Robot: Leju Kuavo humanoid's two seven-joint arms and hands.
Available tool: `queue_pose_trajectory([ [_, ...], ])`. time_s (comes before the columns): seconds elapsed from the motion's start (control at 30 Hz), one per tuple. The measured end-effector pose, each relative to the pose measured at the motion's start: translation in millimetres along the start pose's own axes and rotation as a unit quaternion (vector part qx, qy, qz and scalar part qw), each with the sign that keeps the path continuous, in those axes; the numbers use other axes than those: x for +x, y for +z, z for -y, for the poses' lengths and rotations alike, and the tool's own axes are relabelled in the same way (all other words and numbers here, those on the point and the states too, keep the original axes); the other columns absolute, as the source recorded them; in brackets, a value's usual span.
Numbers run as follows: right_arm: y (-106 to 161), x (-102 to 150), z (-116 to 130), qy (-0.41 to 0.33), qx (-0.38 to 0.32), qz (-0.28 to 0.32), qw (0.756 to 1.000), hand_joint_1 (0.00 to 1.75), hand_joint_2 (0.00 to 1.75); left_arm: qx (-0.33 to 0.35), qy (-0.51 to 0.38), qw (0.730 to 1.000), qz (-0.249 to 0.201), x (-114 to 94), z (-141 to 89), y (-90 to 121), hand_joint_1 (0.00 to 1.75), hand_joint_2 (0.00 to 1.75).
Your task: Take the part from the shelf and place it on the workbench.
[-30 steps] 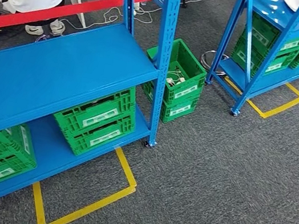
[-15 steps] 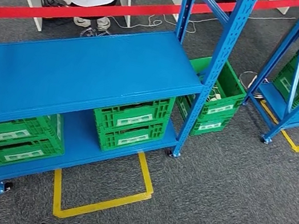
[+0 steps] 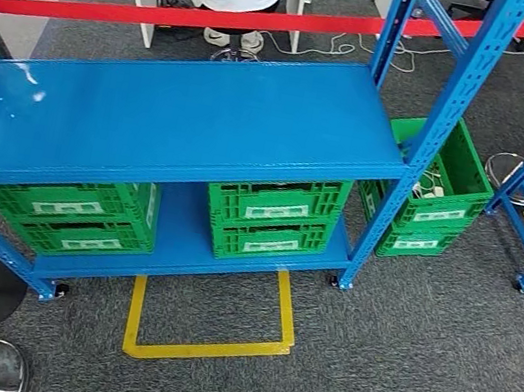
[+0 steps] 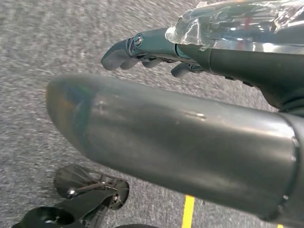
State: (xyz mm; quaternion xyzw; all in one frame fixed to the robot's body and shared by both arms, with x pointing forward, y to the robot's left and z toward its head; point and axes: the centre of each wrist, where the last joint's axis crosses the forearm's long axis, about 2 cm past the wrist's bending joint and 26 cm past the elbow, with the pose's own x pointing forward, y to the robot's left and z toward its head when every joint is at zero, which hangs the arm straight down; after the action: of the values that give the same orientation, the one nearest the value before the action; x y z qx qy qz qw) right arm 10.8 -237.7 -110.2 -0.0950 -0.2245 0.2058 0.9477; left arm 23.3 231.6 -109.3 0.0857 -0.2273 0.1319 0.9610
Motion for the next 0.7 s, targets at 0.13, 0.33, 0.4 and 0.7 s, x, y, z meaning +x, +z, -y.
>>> queue_pose_trajectory([
  [0.13, 1, -2, 0, -0.011, 0.000, 0.000, 1.000, 0.00, 0.00, 0.001, -0.008, 1.000, 0.005, 3, 5, 0, 0.00, 0.00],
  [0.33, 1, -3, -1, -0.017, 0.001, 0.007, 1.000, 0.00, 0.00, 0.000, -0.008, 1.000, 0.003, 2, 8, 2, 0.00, 0.00],
  [0.4, 2, -5, -2, -0.024, -0.001, 0.011, 1.000, 0.00, 0.00, -0.003, -0.008, 1.000, 0.004, 1, 9, 2, 0.00, 0.00],
  [0.7, 3, -3, -5, -0.052, -0.005, 0.015, 0.999, 0.00, 0.87, -0.005, -0.011, 1.000, 0.004, -1, 10, 3, 0.00, 1.31],
])
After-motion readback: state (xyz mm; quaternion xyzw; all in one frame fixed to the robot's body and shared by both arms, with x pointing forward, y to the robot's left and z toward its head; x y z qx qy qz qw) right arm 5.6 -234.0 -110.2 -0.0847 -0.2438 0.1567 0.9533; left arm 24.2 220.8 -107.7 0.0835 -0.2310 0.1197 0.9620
